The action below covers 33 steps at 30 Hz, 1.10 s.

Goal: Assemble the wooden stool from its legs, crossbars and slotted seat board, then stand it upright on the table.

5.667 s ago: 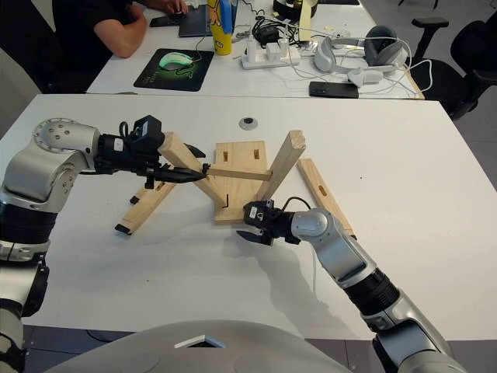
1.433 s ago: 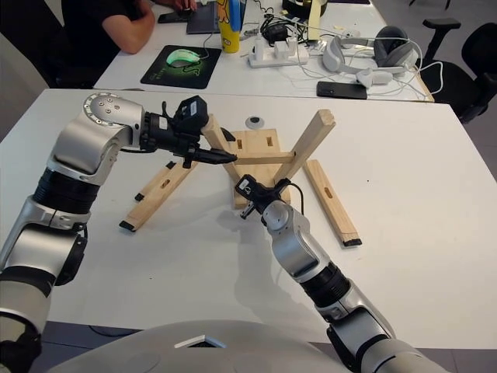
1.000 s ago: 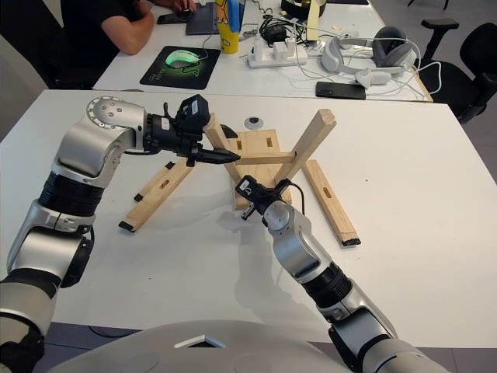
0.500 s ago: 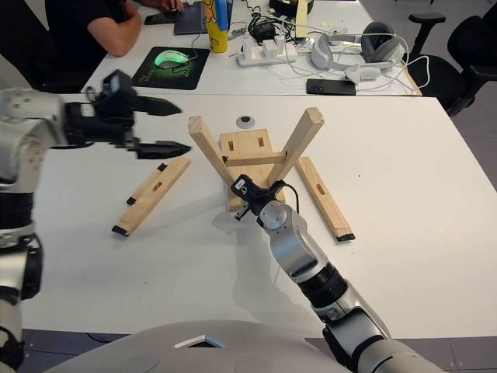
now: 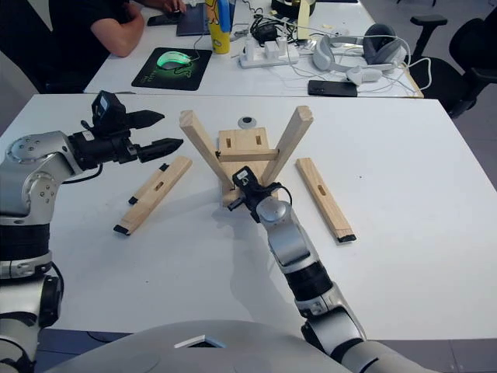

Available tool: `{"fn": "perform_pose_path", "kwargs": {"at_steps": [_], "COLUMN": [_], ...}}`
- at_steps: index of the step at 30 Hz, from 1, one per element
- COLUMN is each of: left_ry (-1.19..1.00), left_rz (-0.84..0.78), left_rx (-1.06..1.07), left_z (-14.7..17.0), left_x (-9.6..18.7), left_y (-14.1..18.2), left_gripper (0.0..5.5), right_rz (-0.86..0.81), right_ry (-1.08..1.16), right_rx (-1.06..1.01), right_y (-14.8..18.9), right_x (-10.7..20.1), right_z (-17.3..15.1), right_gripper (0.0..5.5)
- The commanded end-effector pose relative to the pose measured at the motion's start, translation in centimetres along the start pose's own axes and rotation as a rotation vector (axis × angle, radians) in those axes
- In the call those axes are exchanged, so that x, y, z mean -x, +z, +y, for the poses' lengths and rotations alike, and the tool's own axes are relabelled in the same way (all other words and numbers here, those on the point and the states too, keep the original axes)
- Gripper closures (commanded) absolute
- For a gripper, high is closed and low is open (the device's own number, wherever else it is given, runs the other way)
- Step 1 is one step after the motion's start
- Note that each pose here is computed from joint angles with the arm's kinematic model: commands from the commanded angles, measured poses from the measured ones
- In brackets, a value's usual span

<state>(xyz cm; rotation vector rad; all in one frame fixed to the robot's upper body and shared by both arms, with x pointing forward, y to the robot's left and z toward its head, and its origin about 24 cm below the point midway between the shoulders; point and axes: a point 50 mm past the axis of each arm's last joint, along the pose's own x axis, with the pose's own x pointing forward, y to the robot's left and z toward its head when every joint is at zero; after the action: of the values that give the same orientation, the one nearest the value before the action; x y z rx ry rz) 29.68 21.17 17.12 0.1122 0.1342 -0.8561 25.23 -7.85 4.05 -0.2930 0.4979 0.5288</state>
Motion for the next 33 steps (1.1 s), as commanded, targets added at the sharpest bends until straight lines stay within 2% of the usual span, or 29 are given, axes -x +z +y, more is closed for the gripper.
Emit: {"fn": "perform_pose_path", "kwargs": {"at_steps": [1, 5, 9, 14, 25, 33], "left_ry": [0.12, 0.165, 0.085, -0.014, -0.173, -0.211], "left_rz": [-0.1, -0.226, -0.376, -0.39, -0.422, -0.46], "left_rx": [-0.027, -0.053, -0.025, 0.021, 0.071, 0.096], "left_z": [1.8, 2.8, 1.6, -0.1, -3.2, -3.5], "left_x": [1.9, 2.3, 0.2, -2.5, -5.1, -5.5], "left_y": [2.0, 4.9, 8.0, 8.1, 9.0, 10.2], "left_gripper": [2.07, 2.67, 3.16, 3.86, 5.41, 5.46], "right_rz": [0.229, 0.235, 0.243, 0.273, 0.314, 0.334], "right_ry": [0.018, 0.036, 0.059, 0.079, 0.101, 0.112], "right_rx": [-0.09, -0.061, -0.062, -0.039, -0.047, -0.046], "right_y": [-6.7, -7.0, -7.4, -7.8, -8.6, -9.0], "right_x": [1.9, 1.0, 0.2, -0.7, -0.9, -1.1], "right_z": [-2.0, -2.0, -1.3, -0.7, 0.2, 0.5], "right_gripper": [5.5, 5.5, 5.5, 5.5, 5.5, 5.5]}}
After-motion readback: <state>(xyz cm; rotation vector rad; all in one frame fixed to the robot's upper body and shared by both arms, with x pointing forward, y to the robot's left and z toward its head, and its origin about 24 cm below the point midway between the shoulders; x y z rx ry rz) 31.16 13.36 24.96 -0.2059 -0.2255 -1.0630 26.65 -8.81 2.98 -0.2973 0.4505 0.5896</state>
